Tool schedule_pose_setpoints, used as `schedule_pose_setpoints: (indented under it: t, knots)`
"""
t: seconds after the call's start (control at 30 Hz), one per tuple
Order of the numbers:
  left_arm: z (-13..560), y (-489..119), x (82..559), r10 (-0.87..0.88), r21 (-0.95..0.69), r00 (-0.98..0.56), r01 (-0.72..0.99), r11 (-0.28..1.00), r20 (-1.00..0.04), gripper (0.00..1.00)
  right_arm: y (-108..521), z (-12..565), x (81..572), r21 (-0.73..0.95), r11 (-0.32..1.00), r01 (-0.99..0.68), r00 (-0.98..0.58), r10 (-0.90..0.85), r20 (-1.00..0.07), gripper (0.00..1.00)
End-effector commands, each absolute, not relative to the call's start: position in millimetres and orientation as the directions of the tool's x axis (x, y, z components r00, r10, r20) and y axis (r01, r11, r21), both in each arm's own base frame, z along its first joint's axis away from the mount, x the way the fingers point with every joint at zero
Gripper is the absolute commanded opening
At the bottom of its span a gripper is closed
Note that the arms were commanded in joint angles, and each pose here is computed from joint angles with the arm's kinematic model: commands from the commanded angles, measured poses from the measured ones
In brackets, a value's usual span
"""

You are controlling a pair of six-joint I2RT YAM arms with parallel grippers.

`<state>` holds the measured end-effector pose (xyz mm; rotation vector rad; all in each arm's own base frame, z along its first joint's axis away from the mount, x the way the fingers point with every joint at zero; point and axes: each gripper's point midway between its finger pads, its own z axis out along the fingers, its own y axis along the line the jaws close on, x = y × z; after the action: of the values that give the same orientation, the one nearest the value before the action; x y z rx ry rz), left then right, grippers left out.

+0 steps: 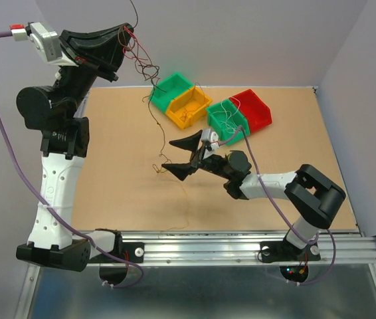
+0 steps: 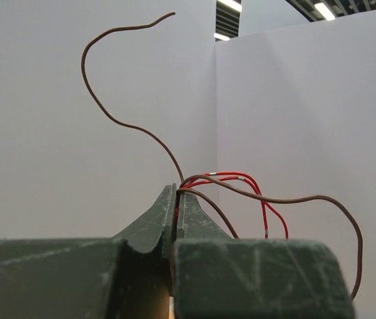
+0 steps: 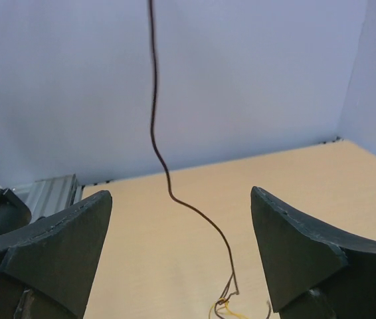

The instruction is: Untangle the cables

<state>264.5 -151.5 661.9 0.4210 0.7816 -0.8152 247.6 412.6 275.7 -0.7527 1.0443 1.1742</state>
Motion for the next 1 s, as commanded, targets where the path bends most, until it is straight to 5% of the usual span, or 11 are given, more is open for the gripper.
schedule_pose_setpoints:
  t: [0.0,0.47,0.6,0.77,0.97]
  knots:
    - [680.2,-152.7,229.3,-0.510,0.117,0.504,0.782,0.612,-0.697,0.00,406.9,303.2,255.1,-0.001,0.310,-0.951,0.140,0.429,-0.893,0.90]
    - [683.4,-168.8,202.8,-0.565,0.116,0.459,0.835,0.538,-0.685,0.00,430.5,309.7,279.7,-0.015,0.336,-0.942,0.172,0.443,-0.880,0.88]
    - [694.0,-164.1,201.1,-0.552,0.136,0.501,0.810,0.571,-0.667,0.00,440.1,301.4,277.7,-0.022,0.294,-0.956,0.154,0.433,-0.888,0.68]
    - [734.6,-121.8,234.2,-0.442,0.055,0.666,0.586,0.808,-0.601,0.00,455.6,278.5,273.9,0.015,0.233,-0.972,0.085,0.412,-0.907,0.43]
    - [785.8,-78.1,214.1,-0.269,0.060,0.822,0.343,0.937,-0.502,0.00,475.1,234.0,279.8,0.079,0.213,-0.974,0.002,0.355,-0.935,0.36]
